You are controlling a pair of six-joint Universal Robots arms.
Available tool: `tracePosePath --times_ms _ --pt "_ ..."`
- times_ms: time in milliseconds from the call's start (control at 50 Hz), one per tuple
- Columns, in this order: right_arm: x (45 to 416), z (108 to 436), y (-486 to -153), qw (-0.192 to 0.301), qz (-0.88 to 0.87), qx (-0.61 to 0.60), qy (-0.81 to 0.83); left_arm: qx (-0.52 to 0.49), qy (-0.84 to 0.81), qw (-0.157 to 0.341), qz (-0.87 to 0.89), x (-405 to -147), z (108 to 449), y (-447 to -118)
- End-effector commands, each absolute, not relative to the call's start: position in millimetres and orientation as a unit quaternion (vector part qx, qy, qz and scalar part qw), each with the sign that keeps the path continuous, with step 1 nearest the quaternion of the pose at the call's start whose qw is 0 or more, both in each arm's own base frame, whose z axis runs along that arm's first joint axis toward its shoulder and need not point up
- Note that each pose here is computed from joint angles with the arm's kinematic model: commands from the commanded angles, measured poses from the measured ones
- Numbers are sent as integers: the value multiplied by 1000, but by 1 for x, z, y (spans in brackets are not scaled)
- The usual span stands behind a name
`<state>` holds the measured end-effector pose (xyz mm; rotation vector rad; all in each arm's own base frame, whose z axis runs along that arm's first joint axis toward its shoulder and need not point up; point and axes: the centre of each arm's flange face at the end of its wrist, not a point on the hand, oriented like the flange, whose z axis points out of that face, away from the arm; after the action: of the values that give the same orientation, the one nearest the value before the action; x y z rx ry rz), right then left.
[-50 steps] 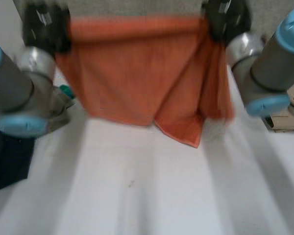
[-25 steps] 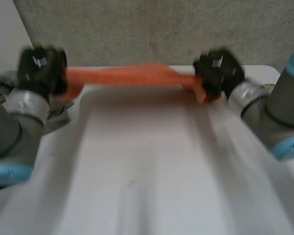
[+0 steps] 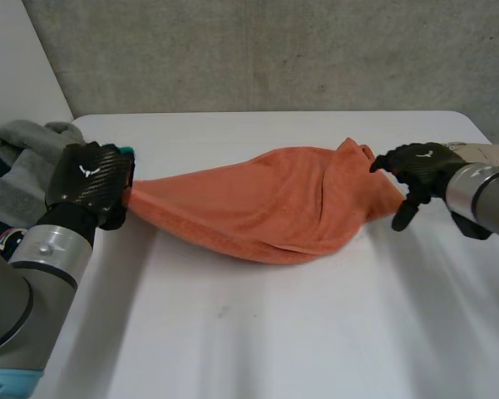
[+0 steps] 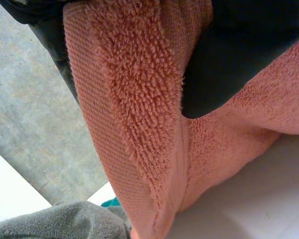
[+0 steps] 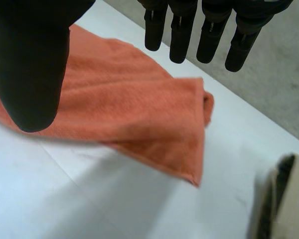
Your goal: Fold the laundry.
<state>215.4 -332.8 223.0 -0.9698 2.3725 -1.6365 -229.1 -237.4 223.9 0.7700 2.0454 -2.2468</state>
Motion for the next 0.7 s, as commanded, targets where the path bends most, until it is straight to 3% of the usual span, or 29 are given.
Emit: tracePosePath --times_ms 20,140,320,520,700 --pt "194 204 -349 53 -557 -238 793 234 630 -17 -740 -233 260 -229" --pt "204 167 -317 121 -530 -169 822 224 603 -43 -764 -241 315 -216" --pt "253 160 -280 220 -562 -143 784 231 568 -82 -786 -256 376 -186" --pt "292 143 -278 202 -587 -110 776 208 503 -110 -832 -263 443 -158" --pt "316 118 -264 243 -530 -77 809 193 478 -114 -850 -260 474 -144"
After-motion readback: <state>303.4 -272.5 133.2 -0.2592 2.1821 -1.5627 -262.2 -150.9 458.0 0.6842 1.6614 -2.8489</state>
